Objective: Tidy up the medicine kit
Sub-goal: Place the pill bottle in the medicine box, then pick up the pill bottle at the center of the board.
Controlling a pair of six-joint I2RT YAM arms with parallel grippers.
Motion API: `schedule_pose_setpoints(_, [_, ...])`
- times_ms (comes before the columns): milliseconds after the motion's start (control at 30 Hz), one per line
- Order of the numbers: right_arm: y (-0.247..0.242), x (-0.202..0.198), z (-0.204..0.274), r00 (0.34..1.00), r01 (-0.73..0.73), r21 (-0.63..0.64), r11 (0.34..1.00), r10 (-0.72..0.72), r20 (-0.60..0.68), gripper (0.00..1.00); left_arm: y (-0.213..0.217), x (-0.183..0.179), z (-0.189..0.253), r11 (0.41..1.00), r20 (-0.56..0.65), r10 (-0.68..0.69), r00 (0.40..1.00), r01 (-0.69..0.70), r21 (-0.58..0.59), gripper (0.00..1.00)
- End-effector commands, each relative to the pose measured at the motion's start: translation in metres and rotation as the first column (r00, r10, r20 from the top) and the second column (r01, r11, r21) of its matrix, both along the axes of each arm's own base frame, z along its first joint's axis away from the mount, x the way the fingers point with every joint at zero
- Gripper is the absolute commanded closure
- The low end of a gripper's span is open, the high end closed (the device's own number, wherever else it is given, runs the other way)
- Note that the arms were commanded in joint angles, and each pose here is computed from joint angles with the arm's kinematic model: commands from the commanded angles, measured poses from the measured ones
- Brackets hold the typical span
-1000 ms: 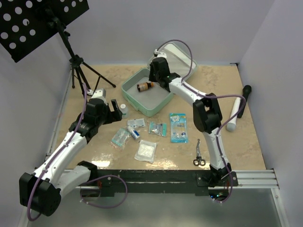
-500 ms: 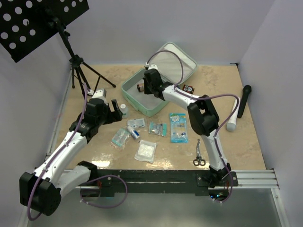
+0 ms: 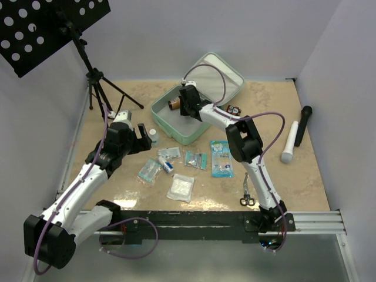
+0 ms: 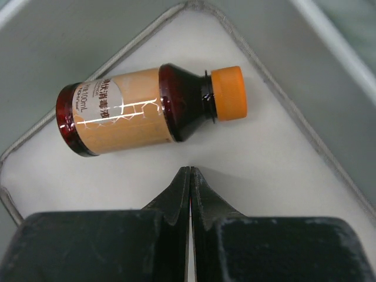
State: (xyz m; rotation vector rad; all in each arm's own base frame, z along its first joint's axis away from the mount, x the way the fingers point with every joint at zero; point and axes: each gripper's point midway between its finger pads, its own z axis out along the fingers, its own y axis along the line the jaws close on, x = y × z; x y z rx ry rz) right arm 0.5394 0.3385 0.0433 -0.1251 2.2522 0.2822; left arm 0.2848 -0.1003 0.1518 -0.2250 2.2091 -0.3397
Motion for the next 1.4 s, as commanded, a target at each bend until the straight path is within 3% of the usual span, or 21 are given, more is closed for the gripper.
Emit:
schedule_pose_setpoints(0, [0.007, 0.026, 0.046, 0.995, 0.001, 0.079, 0.997, -0.009, 0.098, 1.0, 0.001, 0.002, 0.007, 1.0, 0.025, 0.005, 1.0, -0.006, 0.001, 0.09])
schedule_pose_setpoints(133, [0.017, 0.032, 0.057, 0.991, -0.031, 0.12, 0.992, 0.014, 0.135, 0.99, 0.002, 0.001, 0.006, 1.0, 0.022, 0.009, 1.0, -0.009, 0.004, 0.09])
schedule_pose_setpoints(333, [0.028, 0.035, 0.061, 0.985, -0.078, 0.145, 0.986, 0.053, 0.166, 0.68, 0.004, -0.001, 0.005, 1.0, 0.014, 0.017, 1.0, -0.017, 0.01, 0.09])
schedule_pose_setpoints(467, [0.03, 0.035, 0.065, 0.982, -0.097, 0.16, 0.982, 0.068, 0.178, 0.54, 0.002, 0.0, 0.004, 1.0, 0.012, 0.015, 1.0, -0.015, 0.001, 0.09])
schedule_pose_setpoints(567, [0.017, 0.033, 0.079, 0.98, -0.038, 0.15, 0.988, 0.007, 0.201, 0.53, -0.003, 0.003, 0.007, 1.0, 0.023, -0.004, 1.0, 0.005, -0.018, 0.09])
schedule_pose_setpoints(700, [0.003, 0.012, 0.159, 0.946, -0.009, 0.244, 0.97, -0.071, 0.317, 0.48, -0.016, 0.009, 0.016, 0.997, 0.062, -0.047, 0.997, 0.051, -0.062, 0.08])
schedule_pose_setpoints(867, [-0.006, -0.031, 0.206, 0.929, -0.004, 0.267, 0.964, -0.095, 0.357, 0.45, -0.007, 0.021, 0.003, 1.0, 0.067, -0.006, 0.998, 0.007, -0.007, 0.11])
schedule_pose_setpoints(1033, [-0.009, -0.081, 0.213, 0.929, -0.03, 0.265, 0.964, -0.071, 0.364, 0.46, -0.012, 0.03, -0.004, 0.998, 0.059, -0.041, 0.997, 0.038, 0.049, 0.26])
schedule_pose_setpoints(1267, [-0.022, -0.13, 0.202, 0.942, -0.063, 0.257, 0.964, -0.028, 0.335, 0.47, -0.021, 0.043, -0.016, 0.995, 0.031, -0.058, 0.998, 0.056, 0.079, 0.29])
schedule_pose_setpoints(1300, [-0.024, -0.136, 0.2, 0.944, -0.068, 0.259, 0.963, -0.022, 0.331, 0.47, -0.023, 0.046, -0.016, 0.995, 0.032, -0.061, 0.998, 0.059, 0.077, 0.29])
schedule_pose_setpoints(1333, [-0.025, -0.141, 0.198, 0.945, -0.074, 0.262, 0.962, -0.017, 0.327, 0.47, -0.026, 0.048, -0.017, 0.995, 0.029, -0.066, 0.997, 0.063, 0.077, 0.2])
schedule_pose_setpoints(1367, [-0.027, -0.145, 0.2, 0.943, -0.078, 0.268, 0.96, -0.016, 0.332, 0.47, -0.026, 0.052, -0.015, 0.995, 0.033, -0.061, 0.998, 0.058, 0.08, 0.05])
